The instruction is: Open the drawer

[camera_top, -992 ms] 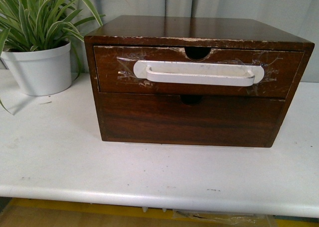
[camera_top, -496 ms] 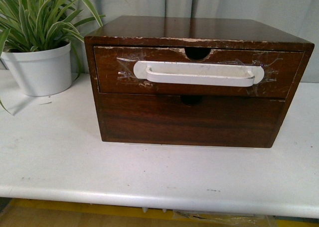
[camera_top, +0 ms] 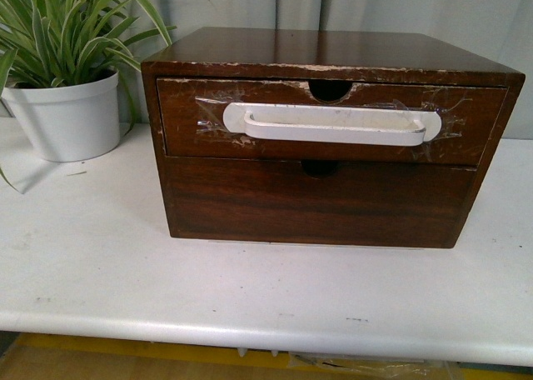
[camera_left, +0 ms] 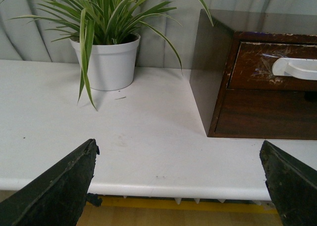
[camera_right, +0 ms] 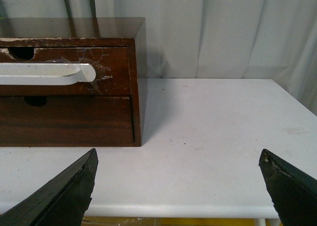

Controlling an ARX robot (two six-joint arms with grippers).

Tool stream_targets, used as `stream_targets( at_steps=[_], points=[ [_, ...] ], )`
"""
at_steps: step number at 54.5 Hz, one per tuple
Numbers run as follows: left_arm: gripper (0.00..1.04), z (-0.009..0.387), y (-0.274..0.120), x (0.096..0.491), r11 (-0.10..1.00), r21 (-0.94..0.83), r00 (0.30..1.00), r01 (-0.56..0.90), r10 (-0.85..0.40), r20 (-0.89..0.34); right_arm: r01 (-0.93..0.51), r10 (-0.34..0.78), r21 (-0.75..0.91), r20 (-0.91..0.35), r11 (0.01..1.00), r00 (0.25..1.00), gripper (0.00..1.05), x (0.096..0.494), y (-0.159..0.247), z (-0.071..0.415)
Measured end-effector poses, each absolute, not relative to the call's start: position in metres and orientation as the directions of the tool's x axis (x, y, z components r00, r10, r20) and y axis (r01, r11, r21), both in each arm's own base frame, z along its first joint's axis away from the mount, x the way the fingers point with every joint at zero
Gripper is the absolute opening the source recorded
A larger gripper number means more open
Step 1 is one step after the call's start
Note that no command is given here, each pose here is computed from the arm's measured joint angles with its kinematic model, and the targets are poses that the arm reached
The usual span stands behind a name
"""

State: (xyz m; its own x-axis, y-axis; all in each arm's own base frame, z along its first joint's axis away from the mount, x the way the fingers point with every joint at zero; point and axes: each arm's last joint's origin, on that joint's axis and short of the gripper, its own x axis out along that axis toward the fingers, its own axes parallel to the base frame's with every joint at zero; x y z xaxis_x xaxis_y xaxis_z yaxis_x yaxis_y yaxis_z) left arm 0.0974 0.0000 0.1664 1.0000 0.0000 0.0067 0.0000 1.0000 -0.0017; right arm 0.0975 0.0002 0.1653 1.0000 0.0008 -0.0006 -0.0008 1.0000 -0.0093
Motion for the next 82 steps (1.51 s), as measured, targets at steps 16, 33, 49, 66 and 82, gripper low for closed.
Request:
stream_targets(
  at_steps=[16, 33, 49, 66, 82],
  points=[
    [0.99, 0.166, 0.000, 0.097, 1.000, -0.002, 1.000, 0.000, 0.000, 0.007, -0.001, 0.001, -0.009, -0.001, 1.000, 1.000, 0.96, 0.097, 0.000, 0.165],
    [0.99, 0.166, 0.000, 0.097, 1.000, -0.002, 1.000, 0.000, 0.000, 0.007, -0.001, 0.001, -0.010, -0.001, 1.000, 1.000, 0.96, 0.097, 0.000, 0.165],
    [0.99, 0.165, -0.009, 0.102, 0.972, 0.047, 0.954, 0.231, -0.216, -0.208, -0.023, 0.024, 0.004, -0.233, 1.000, 0.972, 0.96, 0.103, 0.006, 0.169],
    [0.99, 0.196, -0.031, 0.136, 0.808, 0.269, 0.843, 0.525, -0.450, -0.294, -0.283, 0.190, -0.194, -0.393, 0.939, 0.900, 0.96, 0.138, 0.018, 0.200],
    [0.99, 0.217, -0.062, 0.196, 0.533, 0.437, 0.689, 0.725, -0.569, -0.449, -0.450, 0.245, -0.366, -0.487, 0.815, 0.838, 0.96, 0.179, 0.021, 0.230]
  ],
)
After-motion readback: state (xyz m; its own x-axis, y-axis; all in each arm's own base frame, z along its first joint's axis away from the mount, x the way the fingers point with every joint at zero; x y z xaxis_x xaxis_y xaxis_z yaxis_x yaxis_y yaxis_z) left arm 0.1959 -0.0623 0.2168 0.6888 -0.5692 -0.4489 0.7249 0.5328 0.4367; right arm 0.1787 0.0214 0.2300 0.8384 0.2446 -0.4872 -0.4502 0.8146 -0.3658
